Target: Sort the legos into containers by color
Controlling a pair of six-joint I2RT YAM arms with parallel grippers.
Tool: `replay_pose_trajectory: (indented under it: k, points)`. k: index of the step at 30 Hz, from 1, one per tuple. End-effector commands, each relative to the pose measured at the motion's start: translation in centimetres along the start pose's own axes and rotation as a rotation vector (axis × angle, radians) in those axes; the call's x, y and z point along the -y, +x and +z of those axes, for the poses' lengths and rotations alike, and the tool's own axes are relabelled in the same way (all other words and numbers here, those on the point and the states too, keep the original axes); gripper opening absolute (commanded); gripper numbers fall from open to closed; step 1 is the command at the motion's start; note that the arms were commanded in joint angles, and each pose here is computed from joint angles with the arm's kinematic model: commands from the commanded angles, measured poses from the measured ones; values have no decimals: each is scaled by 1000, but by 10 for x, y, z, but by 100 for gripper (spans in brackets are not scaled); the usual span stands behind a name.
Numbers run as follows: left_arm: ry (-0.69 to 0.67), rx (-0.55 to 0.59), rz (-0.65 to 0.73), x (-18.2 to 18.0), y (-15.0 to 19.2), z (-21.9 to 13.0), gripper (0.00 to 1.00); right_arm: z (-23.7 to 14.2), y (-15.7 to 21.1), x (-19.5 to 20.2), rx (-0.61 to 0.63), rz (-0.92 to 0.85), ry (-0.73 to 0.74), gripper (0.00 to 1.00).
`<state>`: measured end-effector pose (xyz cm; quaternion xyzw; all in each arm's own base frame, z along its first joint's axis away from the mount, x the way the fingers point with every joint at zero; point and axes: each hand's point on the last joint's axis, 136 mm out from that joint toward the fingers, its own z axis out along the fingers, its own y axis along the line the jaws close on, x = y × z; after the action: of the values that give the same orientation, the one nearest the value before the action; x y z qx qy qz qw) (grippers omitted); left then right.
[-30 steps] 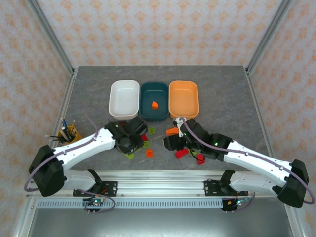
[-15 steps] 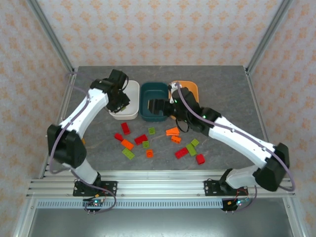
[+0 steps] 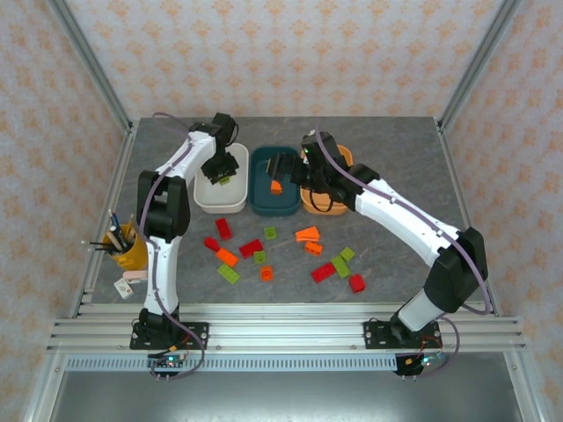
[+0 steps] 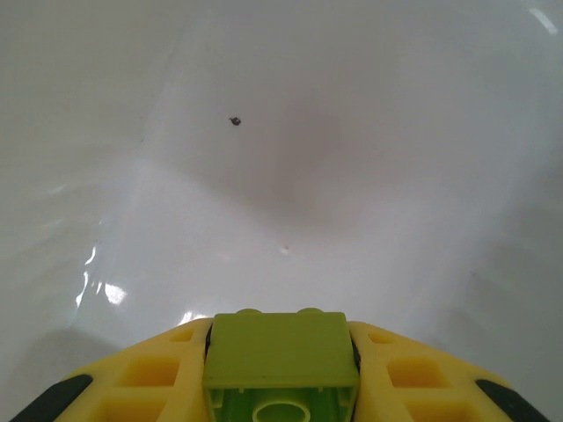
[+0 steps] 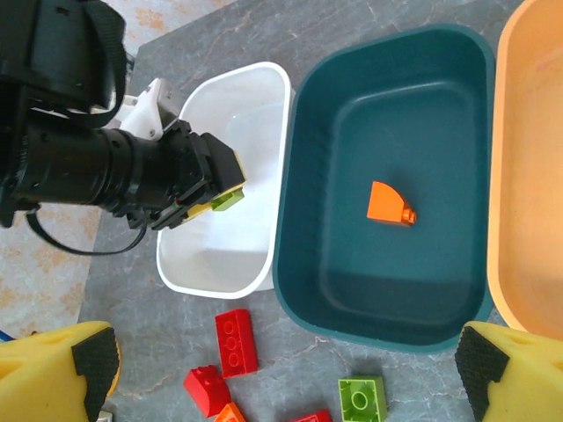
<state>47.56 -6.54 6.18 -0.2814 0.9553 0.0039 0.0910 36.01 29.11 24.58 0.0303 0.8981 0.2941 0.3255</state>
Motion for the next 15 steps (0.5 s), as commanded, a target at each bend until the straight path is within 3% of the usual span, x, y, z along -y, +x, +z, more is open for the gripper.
replay_pose_trajectory:
  k: [1,5,8,15]
  points:
    - [-24,9,33,-3,-8,3,28,-13,8,10,-12,23,29,100]
    - [-46,-16,44,-4,-4,18,31,-18,20,27,-37,32,86,100]
    - [-58,-20,50,-7,-2,21,40,-26,30,43,-56,34,143,100]
    - [-28,27,49,-4,-11,-6,62,-50,51,74,-88,36,249,98]
